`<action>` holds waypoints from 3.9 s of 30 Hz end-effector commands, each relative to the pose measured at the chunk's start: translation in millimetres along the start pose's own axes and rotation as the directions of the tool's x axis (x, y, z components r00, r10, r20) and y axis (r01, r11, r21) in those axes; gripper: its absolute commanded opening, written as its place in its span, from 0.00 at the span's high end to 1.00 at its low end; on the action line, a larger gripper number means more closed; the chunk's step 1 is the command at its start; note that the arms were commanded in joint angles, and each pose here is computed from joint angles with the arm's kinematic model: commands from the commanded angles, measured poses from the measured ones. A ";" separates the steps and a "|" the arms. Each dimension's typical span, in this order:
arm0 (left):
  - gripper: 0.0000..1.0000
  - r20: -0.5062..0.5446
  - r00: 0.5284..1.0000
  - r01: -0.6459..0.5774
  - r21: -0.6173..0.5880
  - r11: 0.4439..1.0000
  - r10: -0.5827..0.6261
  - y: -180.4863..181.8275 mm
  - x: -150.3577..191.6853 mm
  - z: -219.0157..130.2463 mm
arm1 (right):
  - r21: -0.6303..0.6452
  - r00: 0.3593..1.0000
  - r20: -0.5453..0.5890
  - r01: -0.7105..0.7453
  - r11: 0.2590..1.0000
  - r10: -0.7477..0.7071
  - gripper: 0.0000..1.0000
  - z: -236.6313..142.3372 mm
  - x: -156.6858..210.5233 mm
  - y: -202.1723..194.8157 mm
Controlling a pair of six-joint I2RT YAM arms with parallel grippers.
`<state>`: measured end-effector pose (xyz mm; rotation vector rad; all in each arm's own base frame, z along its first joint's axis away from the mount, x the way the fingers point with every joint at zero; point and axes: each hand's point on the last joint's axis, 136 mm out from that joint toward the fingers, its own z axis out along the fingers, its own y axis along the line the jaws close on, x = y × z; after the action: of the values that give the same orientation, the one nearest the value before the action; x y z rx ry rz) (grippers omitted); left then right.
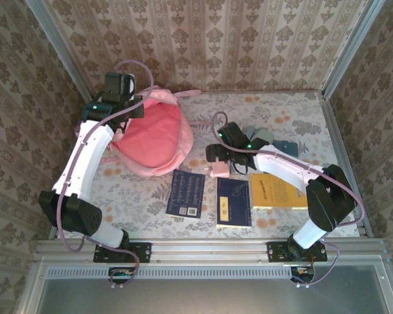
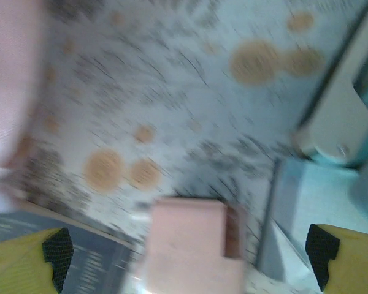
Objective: Pack the student bag
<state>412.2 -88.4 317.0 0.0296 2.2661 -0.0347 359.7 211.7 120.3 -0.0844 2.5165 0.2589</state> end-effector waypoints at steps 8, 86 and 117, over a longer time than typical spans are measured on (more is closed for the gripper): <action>1.00 0.226 0.962 0.142 0.074 0.987 -0.155 9.7 -62.5 -50.9 | -0.054 0.984 -0.146 0.099 0.994 -0.106 0.00 7.3 31.8 16.2; 1.00 0.028 0.975 0.138 0.702 0.699 -0.221 -136.2 -52.3 -100.2 | -0.385 0.744 -0.226 -0.661 0.644 0.629 0.48 107.7 -126.4 237.5; 1.00 0.144 0.968 0.132 0.409 0.903 -0.207 -42.7 -28.8 -86.8 | -0.321 0.985 0.165 0.004 0.947 0.051 0.01 -32.7 -141.9 164.8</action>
<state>355.2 -127.8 372.2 0.0186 2.1536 -0.5574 440.8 410.3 261.3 -0.0815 2.2737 0.9396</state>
